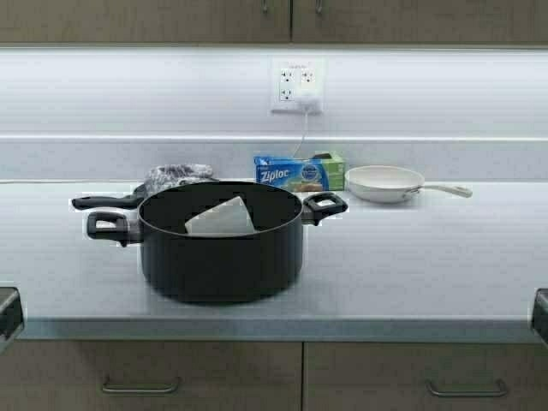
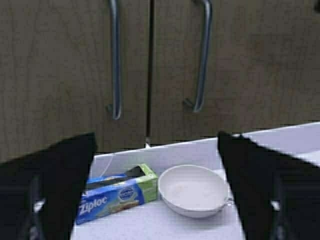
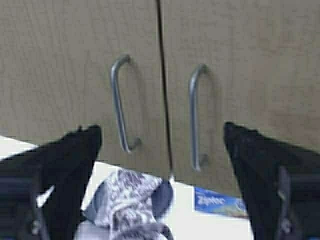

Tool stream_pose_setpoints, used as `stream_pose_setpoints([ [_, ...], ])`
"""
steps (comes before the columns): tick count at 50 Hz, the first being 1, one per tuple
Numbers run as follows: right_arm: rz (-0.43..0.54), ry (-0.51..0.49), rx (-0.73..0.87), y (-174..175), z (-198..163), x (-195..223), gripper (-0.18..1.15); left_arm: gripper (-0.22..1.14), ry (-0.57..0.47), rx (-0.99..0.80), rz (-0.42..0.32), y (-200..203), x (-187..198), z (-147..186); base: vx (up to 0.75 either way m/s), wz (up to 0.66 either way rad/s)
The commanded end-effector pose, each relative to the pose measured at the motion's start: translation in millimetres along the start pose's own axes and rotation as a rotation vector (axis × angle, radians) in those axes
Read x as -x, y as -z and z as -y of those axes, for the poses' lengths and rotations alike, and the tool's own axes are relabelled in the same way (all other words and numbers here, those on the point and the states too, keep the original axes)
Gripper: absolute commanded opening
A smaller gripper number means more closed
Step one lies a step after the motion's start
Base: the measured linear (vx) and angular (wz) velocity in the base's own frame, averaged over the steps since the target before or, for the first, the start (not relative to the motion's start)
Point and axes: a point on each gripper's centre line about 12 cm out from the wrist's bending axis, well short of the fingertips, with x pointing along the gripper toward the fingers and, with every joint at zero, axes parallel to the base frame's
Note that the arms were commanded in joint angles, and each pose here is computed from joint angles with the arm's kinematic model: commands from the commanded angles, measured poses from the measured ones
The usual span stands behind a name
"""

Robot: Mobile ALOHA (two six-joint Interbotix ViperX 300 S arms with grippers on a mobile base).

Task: Open the cabinet, put the pot inside, then close it

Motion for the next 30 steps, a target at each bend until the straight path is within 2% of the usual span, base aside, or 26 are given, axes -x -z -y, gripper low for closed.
stream_pose_setpoints([
  [1,0.084,0.069,-0.033,-7,-5,-35,1.04,1.02,-0.136,0.04,0.088,-7,-23,-2,0.0,0.0],
  [14,0.071,0.281,0.071,21,7,-60,1.03,1.02,-0.171,0.054,0.112,2,-55,0,0.0,0.0],
  [30,0.069,0.293,0.065,32,9,-88,1.03,1.02,-0.225,0.051,0.122,16,-86,-16,0.0,0.0],
])
